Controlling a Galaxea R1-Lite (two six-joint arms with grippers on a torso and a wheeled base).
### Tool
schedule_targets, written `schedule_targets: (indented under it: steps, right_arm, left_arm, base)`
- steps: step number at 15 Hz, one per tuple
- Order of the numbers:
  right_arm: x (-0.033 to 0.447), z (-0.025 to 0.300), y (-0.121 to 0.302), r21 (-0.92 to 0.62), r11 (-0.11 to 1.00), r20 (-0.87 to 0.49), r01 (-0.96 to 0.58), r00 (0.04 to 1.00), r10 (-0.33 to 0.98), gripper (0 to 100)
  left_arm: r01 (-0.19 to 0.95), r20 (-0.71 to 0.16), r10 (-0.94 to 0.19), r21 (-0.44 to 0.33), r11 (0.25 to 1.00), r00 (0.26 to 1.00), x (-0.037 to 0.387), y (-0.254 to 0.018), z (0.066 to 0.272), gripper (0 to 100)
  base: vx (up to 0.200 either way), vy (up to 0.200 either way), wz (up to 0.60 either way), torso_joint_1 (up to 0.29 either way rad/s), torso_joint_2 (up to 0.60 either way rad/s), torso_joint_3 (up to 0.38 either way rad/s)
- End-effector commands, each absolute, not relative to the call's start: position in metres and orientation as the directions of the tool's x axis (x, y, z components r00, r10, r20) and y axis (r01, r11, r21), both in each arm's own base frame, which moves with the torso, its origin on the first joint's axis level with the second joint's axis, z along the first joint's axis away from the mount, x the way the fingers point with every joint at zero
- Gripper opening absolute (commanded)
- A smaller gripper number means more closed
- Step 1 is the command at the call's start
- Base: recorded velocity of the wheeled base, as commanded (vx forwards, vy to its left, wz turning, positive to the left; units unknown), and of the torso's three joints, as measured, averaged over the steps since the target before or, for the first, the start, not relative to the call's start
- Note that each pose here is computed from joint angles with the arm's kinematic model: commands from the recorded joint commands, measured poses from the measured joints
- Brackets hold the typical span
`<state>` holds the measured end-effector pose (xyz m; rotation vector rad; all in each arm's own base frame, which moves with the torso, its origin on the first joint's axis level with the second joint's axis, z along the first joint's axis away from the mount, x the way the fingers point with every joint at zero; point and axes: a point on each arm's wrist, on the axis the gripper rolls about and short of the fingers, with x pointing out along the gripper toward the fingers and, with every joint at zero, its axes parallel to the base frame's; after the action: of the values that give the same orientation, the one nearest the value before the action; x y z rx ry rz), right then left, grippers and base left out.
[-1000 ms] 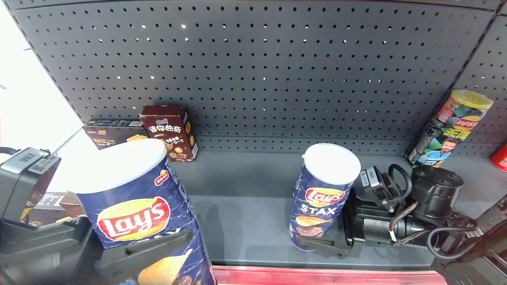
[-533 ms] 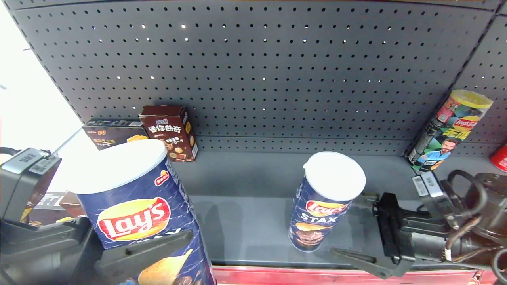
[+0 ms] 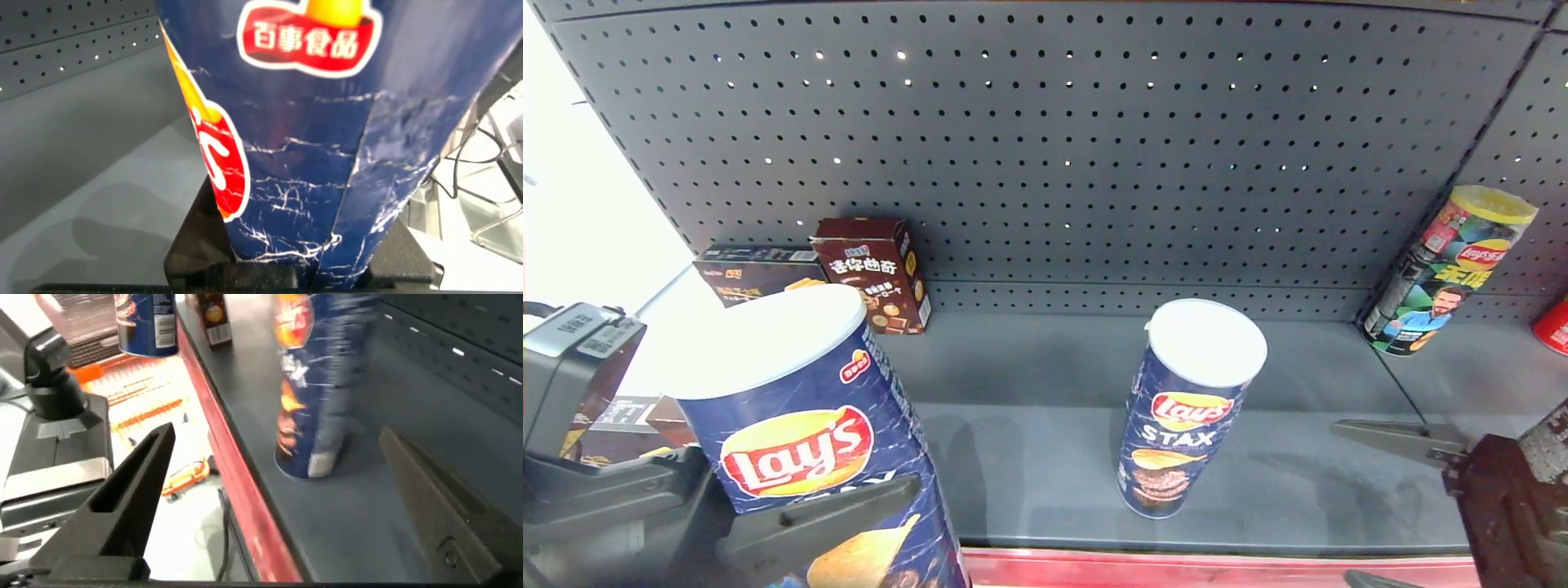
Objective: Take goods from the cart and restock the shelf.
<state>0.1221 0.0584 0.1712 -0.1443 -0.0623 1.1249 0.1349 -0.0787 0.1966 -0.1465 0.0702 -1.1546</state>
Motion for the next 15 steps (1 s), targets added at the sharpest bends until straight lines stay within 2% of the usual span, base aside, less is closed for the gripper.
schedule_targets:
  steps: [1,2,3,4,6,11,15]
  right_arm:
    - [0.07,0.184,0.037,-0.202,0.534,0.051,-0.821,0.536,0.843,100]
    - [0.047,0.178,0.028,-0.177,0.582,0.056,-0.793,0.583,0.811,100]
    - [0.047,0.178,0.028,-0.177,0.582,0.056,-0.793,0.583,0.811,100]
    - [0.02,0.167,0.019,-0.136,0.646,0.052,-0.751,0.646,0.762,100]
    - [-0.003,0.153,0.01,-0.12,0.704,0.058,-0.7,0.703,0.709,100]
    - [-0.034,0.113,-0.004,-0.082,0.835,0.065,-0.543,0.834,0.549,100]
    - [-0.027,0.089,-0.01,-0.02,0.967,0.008,-0.253,0.967,0.253,100]
  left_arm:
    - [0.907,0.028,-0.915,-0.145,0.394,0.402,0.133,-0.078,0.198,0]
    - [0.908,0.033,-0.915,-0.142,0.395,0.403,0.132,-0.077,0.199,0]
    - [0.908,0.033,-0.915,-0.142,0.395,0.403,0.132,-0.077,0.199,0]
    - [0.909,0.038,-0.915,-0.136,0.393,0.402,0.131,-0.077,0.2,0]
    - [0.911,0.041,-0.916,-0.133,0.39,0.399,0.131,-0.077,0.202,0]
    - [0.915,0.046,-0.919,-0.129,0.383,0.391,0.13,-0.078,0.203,0]
    - [0.917,0.052,-0.921,-0.122,0.379,0.387,0.127,-0.077,0.203,0]
  base:
    - [0.0,0.0,0.0,0.0,0.0,0.0]
    - [0.0,0.0,0.0,0.0,0.0,0.0]
    - [0.0,0.0,0.0,0.0,0.0,0.0]
    - [0.0,0.0,0.0,0.0,0.0,0.0]
    - [0.0,0.0,0.0,0.0,0.0,0.0]
    - [0.0,0.0,0.0,0.0,0.0,0.0]
    - [0.0,0.0,0.0,0.0,0.0,0.0]
